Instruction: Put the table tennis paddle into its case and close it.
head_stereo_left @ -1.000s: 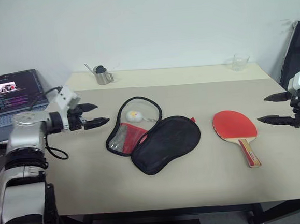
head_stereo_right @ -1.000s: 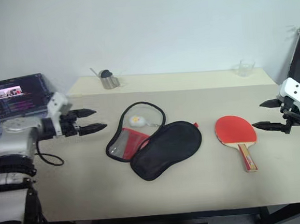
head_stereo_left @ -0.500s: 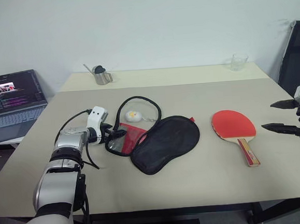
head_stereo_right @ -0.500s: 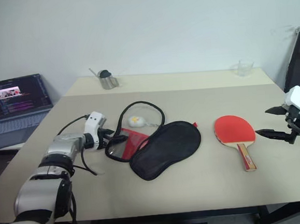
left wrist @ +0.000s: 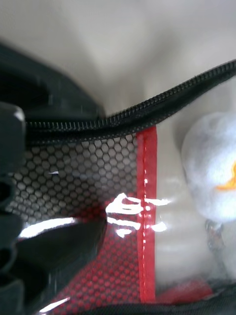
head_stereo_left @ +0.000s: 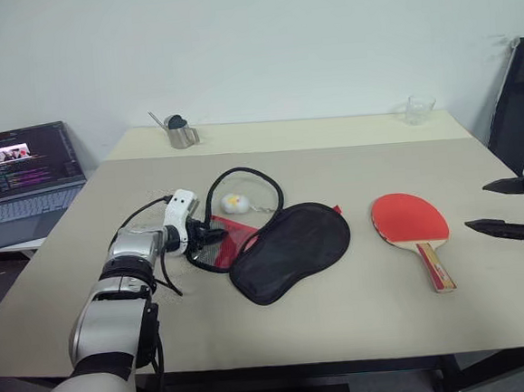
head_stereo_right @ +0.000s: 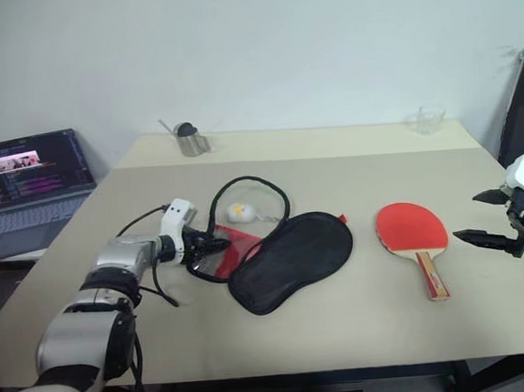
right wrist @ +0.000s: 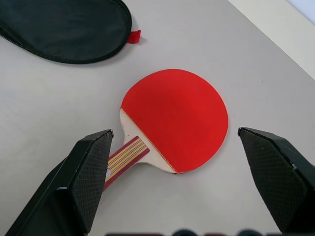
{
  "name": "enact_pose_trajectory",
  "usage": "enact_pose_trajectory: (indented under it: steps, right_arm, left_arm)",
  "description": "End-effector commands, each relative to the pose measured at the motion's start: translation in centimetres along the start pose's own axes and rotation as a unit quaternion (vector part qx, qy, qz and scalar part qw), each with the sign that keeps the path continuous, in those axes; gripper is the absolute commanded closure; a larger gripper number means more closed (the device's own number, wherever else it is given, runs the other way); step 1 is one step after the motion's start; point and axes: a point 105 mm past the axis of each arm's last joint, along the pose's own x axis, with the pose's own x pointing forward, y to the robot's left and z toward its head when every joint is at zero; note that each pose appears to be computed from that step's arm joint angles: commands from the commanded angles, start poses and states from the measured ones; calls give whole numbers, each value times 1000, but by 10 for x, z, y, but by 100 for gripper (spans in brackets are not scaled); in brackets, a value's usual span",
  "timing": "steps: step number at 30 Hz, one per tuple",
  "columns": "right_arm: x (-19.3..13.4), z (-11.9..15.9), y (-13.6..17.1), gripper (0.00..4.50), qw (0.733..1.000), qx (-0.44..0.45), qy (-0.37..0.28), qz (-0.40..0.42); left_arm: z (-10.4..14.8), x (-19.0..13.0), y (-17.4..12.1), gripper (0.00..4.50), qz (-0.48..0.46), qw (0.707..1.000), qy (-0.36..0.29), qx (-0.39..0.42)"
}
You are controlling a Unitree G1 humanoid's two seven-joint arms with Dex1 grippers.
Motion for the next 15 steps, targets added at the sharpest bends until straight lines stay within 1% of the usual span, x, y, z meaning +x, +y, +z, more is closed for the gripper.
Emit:
enact_pose_trajectory:
  steps: [1, 6, 9, 13, 15]
  right_arm:
    - [-9, 15, -5, 0, 999, -19, -18, -18]
    - [-7, 15, -5, 0, 999, -19, -20, -16]
    - [-6, 16, -4, 0, 999, -19, -22, -13]
    - [3, 15, 0, 0, 1000, -14, -26, -2]
    - [9, 16, 6, 0, 999, -10, -33, 12]
  left_arm:
    - [14, -1, -2, 272, -5, 1000, -16, 10]
    - [19, -4, 3, 447, 21, 999, -31, -2]
    - [23, -5, 10, 447, 59, 997, -50, -20]
    - [18, -1, 3, 447, 57, 997, -52, -25]
    - [18, 0, 2, 447, 74, 995, -61, -39]
